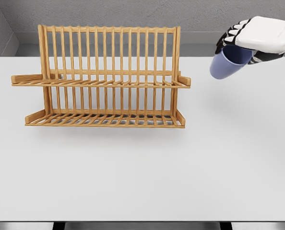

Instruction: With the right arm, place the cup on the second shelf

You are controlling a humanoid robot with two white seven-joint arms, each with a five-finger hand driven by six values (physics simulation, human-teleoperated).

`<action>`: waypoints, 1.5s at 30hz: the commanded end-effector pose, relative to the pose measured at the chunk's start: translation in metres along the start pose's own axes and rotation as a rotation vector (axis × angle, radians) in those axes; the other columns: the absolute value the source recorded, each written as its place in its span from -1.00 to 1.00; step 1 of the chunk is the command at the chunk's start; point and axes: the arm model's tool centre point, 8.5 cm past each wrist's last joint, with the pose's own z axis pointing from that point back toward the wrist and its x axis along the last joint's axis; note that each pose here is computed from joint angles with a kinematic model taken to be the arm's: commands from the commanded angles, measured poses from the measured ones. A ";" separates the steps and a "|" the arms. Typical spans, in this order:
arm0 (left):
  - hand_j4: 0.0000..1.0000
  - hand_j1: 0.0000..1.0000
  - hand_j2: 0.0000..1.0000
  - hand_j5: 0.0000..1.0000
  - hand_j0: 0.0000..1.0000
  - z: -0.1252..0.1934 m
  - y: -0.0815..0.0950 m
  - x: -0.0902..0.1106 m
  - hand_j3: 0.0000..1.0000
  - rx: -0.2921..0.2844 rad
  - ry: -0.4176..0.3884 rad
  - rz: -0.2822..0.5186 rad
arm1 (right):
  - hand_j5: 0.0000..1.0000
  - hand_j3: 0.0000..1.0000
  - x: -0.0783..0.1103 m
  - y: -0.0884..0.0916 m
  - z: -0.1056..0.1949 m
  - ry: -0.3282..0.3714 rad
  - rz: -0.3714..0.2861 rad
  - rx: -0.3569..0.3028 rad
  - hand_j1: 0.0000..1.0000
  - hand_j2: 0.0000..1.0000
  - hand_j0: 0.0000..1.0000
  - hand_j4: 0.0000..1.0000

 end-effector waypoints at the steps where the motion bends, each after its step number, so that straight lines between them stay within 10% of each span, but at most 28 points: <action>1: 1.00 1.00 1.00 1.00 1.00 0.000 0.000 0.000 1.00 -0.001 0.000 0.000 | 0.32 0.32 0.005 -0.004 -0.007 -0.020 -0.003 -0.020 0.32 0.32 0.32 0.32; 45: 1.00 1.00 1.00 1.00 1.00 0.000 0.000 -0.001 1.00 -0.001 0.002 0.000 | 0.23 0.23 0.060 -0.052 -0.021 -0.163 0.132 -0.138 0.23 0.23 0.23 0.23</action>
